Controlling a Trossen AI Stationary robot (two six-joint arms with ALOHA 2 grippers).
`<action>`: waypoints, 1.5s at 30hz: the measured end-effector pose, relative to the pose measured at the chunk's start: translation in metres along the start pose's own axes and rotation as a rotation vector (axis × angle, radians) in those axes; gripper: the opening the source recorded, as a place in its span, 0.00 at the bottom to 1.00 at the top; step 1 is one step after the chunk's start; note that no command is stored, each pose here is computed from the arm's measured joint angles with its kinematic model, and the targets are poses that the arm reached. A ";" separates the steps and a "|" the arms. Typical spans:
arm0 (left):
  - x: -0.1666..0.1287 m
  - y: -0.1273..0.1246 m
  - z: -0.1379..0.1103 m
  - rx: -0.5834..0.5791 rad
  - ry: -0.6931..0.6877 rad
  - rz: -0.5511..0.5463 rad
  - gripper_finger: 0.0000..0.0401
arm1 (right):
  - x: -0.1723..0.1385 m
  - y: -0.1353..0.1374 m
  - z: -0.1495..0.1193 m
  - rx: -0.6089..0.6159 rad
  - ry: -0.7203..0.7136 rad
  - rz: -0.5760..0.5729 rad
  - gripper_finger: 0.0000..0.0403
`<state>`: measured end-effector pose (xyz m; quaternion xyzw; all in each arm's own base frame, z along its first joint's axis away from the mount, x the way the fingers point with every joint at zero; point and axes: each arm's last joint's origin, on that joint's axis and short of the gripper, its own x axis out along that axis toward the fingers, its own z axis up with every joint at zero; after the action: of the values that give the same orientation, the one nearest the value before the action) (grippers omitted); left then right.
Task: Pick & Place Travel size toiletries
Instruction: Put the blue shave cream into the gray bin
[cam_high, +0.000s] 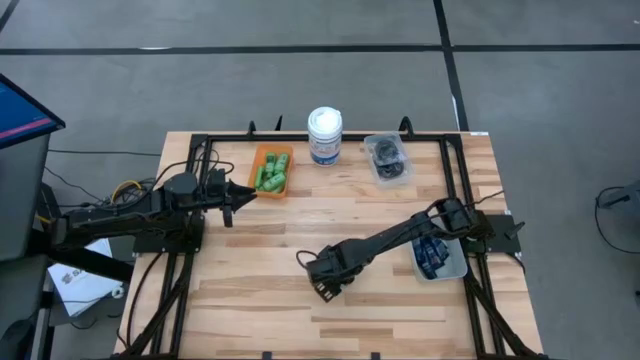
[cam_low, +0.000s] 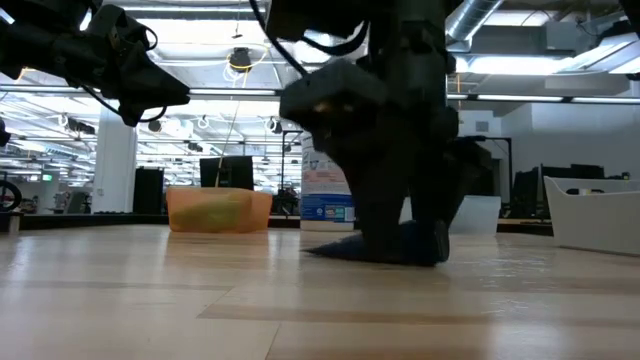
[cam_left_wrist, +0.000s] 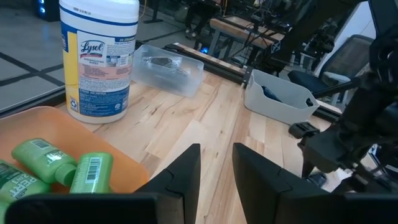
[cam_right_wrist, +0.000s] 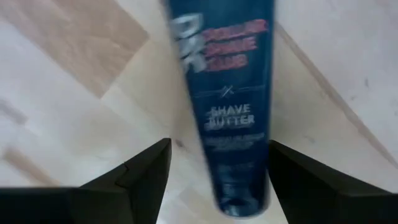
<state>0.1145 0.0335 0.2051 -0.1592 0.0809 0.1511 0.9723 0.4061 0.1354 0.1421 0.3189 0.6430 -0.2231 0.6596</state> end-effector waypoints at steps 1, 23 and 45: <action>0.000 0.000 0.000 0.001 0.000 0.000 0.22 | 0.001 0.000 -0.001 0.006 0.002 -0.003 0.62; 0.000 0.000 0.000 0.024 0.000 0.000 0.22 | -0.052 -0.017 -0.001 -0.155 -0.029 -0.082 0.24; 0.000 0.000 0.000 0.025 -0.002 -0.001 0.22 | -0.116 -0.168 -0.111 0.388 -0.031 -0.399 0.25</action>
<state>0.1145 0.0334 0.2054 -0.1469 0.0818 0.1498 0.9743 0.2013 0.0835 0.2383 0.3028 0.6284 -0.4722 0.5390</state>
